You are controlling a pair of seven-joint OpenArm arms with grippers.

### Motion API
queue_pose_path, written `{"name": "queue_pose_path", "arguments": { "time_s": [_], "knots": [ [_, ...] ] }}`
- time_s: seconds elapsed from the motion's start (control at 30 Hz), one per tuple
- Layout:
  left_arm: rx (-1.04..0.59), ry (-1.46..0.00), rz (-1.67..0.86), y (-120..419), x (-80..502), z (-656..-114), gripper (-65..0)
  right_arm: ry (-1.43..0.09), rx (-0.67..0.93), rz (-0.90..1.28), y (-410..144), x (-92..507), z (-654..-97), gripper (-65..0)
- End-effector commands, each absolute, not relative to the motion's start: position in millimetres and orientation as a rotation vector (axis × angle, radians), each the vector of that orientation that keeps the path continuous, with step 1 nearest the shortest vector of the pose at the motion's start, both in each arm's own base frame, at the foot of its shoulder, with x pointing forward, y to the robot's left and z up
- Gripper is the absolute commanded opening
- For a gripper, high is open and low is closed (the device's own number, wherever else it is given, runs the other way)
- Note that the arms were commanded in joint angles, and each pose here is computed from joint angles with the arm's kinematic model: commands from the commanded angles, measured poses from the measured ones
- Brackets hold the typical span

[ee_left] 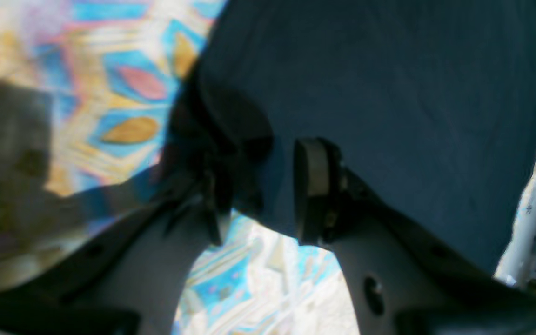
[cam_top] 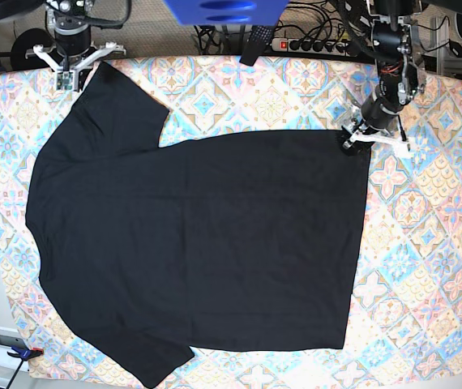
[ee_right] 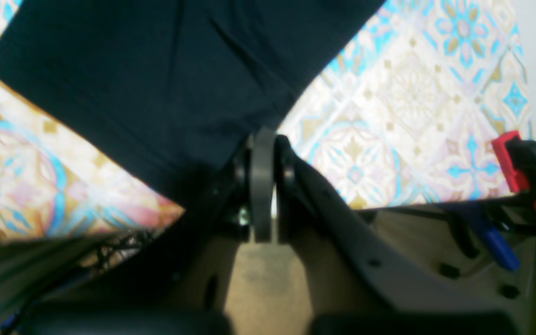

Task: Fold the T-shirt properly
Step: 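Move both grippers down to the black T-shirt's shoulder corners and grasp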

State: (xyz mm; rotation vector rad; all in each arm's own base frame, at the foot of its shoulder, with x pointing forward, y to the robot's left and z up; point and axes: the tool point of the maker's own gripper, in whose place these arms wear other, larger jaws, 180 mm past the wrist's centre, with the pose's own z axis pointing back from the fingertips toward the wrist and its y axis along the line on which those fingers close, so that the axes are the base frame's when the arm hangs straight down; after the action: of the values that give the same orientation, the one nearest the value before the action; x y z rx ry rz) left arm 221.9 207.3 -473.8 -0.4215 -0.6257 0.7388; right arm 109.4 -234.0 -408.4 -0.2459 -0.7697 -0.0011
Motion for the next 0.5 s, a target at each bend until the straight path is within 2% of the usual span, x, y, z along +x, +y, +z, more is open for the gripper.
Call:
{"name": "queue_pose_path", "arguments": {
  "time_s": [0.0,0.13,0.37,0.47],
  "knots": [
    [-0.423,-0.601,0.725,204.7,217.8,-475.0,-47.2,-0.795,-0.24,-0.026,-237.6,113.2,-401.3,-65.0],
    [-0.431,-0.587,0.708,197.9,216.0,-476.9,-64.9,-0.756,-0.164,-0.198,-248.1,115.9,-406.6,-62.1],
    [-0.423,-0.58,0.708,199.7,211.7,-478.6,-65.0,-0.762,-0.042,-0.398,-256.8,137.8,-403.4,-52.2],
    [-0.416,-0.57,0.712,200.9,205.8,-481.0,-65.0,-0.726,-0.027,-0.406,-254.0,133.9,-407.7,-44.5]
  ]
}}
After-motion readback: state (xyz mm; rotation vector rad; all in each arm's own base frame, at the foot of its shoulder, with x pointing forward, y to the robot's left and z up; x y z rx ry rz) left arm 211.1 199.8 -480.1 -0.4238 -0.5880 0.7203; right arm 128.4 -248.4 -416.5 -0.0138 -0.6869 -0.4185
